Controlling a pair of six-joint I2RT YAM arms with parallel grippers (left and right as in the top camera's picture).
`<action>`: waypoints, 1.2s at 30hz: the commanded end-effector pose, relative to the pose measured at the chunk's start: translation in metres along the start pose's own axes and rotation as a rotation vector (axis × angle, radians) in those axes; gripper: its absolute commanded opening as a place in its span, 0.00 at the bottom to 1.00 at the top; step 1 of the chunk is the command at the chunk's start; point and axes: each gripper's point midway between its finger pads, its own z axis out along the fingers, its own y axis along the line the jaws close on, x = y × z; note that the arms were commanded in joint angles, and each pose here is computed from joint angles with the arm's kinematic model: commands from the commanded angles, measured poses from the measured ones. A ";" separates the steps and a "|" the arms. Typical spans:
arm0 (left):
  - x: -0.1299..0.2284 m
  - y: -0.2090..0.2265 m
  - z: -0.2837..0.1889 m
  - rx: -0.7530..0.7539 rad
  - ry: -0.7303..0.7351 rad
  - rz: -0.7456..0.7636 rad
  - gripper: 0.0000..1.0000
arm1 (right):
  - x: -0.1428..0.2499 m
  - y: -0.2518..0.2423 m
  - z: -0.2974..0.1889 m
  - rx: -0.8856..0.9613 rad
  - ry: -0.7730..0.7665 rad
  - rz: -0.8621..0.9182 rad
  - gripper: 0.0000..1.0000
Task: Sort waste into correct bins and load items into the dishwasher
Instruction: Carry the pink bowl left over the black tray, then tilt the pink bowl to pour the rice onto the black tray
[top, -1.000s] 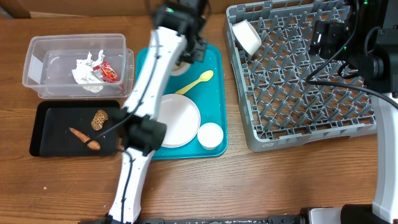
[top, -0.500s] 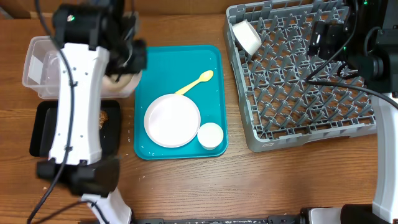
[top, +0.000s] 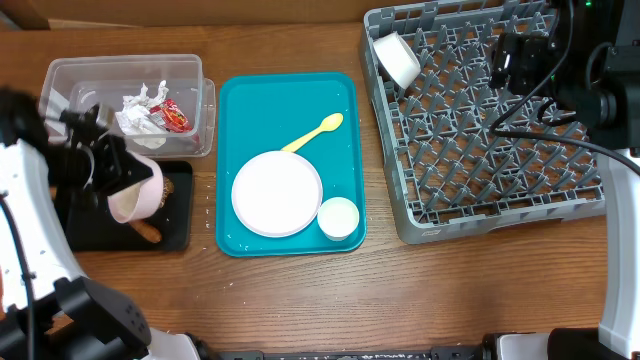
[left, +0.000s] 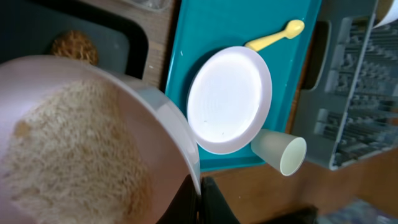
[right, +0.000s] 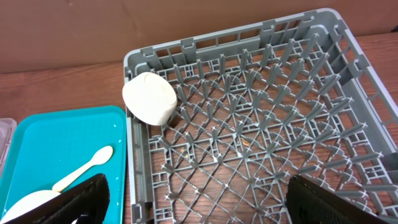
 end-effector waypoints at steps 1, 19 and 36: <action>0.001 0.006 0.007 0.217 -0.084 0.005 0.04 | -0.003 0.002 -0.001 -0.011 -0.008 0.006 0.93; -0.031 0.096 0.011 0.545 -0.431 -0.183 0.04 | 0.000 0.008 -0.001 -0.051 0.005 0.009 0.93; -0.046 0.092 -0.019 0.927 -0.507 -0.388 0.04 | 0.004 0.008 -0.001 -0.049 0.022 0.010 0.93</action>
